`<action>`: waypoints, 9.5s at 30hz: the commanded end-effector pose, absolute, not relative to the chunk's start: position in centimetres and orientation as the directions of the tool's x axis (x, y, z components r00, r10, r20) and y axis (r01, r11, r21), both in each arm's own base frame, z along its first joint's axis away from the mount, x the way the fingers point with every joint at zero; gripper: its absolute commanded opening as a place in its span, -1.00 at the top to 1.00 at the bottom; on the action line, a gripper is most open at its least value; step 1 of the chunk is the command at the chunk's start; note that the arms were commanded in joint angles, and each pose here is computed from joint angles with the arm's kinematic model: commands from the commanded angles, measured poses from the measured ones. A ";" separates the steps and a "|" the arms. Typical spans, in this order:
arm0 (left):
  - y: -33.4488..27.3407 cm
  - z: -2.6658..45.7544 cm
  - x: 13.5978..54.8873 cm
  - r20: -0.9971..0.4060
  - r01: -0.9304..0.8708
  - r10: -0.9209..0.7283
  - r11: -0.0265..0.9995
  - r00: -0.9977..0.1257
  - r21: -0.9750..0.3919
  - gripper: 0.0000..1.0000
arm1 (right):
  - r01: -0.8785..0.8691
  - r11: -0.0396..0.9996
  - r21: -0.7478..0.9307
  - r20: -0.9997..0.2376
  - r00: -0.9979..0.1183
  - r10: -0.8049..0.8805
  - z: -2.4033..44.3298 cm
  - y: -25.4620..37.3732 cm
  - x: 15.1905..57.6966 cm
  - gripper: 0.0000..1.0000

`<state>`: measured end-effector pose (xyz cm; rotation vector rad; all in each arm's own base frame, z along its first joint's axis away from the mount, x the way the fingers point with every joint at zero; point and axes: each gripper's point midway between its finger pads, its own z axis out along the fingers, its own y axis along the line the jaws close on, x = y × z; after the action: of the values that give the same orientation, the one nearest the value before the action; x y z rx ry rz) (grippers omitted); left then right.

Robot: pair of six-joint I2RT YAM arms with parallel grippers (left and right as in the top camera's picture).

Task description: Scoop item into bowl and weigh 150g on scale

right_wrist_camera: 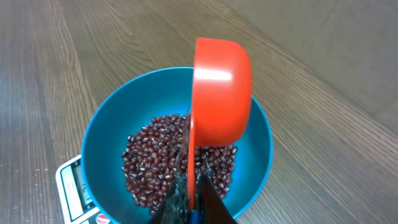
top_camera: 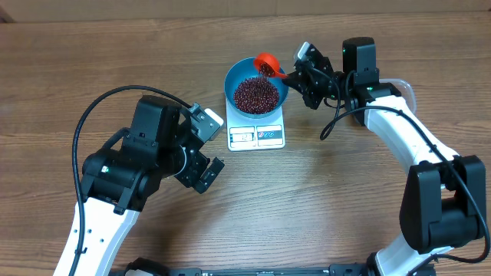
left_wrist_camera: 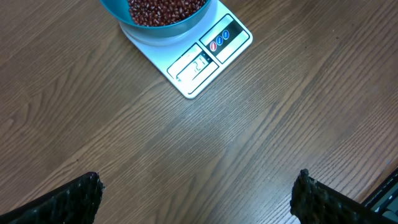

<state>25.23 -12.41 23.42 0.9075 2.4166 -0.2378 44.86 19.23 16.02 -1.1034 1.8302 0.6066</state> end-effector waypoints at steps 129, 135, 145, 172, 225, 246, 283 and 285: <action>-12.3 24.2 25.6 -0.561 0.658 0.565 0.751 -0.605 0.047 -0.99 | -0.172 0.410 0.896 -0.317 -0.893 0.318 17.5 3.0 39.7 0.93; -12.3 24.2 25.5 -0.561 0.658 0.565 0.751 -0.605 0.047 -0.99 | -0.245 0.372 0.896 -0.326 -0.930 0.172 17.8 9.9 39.3 0.93; -12.3 24.2 25.5 -0.561 0.659 0.565 0.751 -0.605 0.047 -0.99 | -0.414 0.430 0.803 -0.466 -0.885 0.019 17.4 17.0 40.1 0.93; -12.3 24.2 25.5 -0.561 0.658 0.565 0.751 -0.605 0.047 -0.99 | -0.798 0.559 0.225 -0.819 -0.466 -0.336 15.6 20.1 43.3 0.93; -12.3 24.2 25.5 -0.561 0.658 0.565 0.751 -0.605 0.047 -0.99 | -0.794 0.581 0.179 -0.863 -0.410 -0.295 17.2 20.1 45.0 0.93; -12.3 24.2 25.5 -0.561 0.658 0.565 0.751 -0.605 0.047 -0.99 | -0.802 0.576 0.160 -0.861 -0.399 -0.316 17.0 20.8 44.8 0.93; -12.3 24.2 25.6 -0.561 0.658 0.565 0.751 -0.605 0.047 -0.99 | -0.845 0.493 0.208 -0.876 -0.386 -0.291 17.8 22.1 43.5 0.93; -12.3 24.2 25.5 -0.561 0.658 0.565 0.751 -0.605 0.047 -0.99 | -0.851 0.482 0.209 -0.880 -0.378 -0.286 18.0 22.2 43.4 0.93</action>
<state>25.23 -12.42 23.42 0.9078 2.4169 -0.2383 44.26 21.04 16.61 -0.9015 1.9741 0.7605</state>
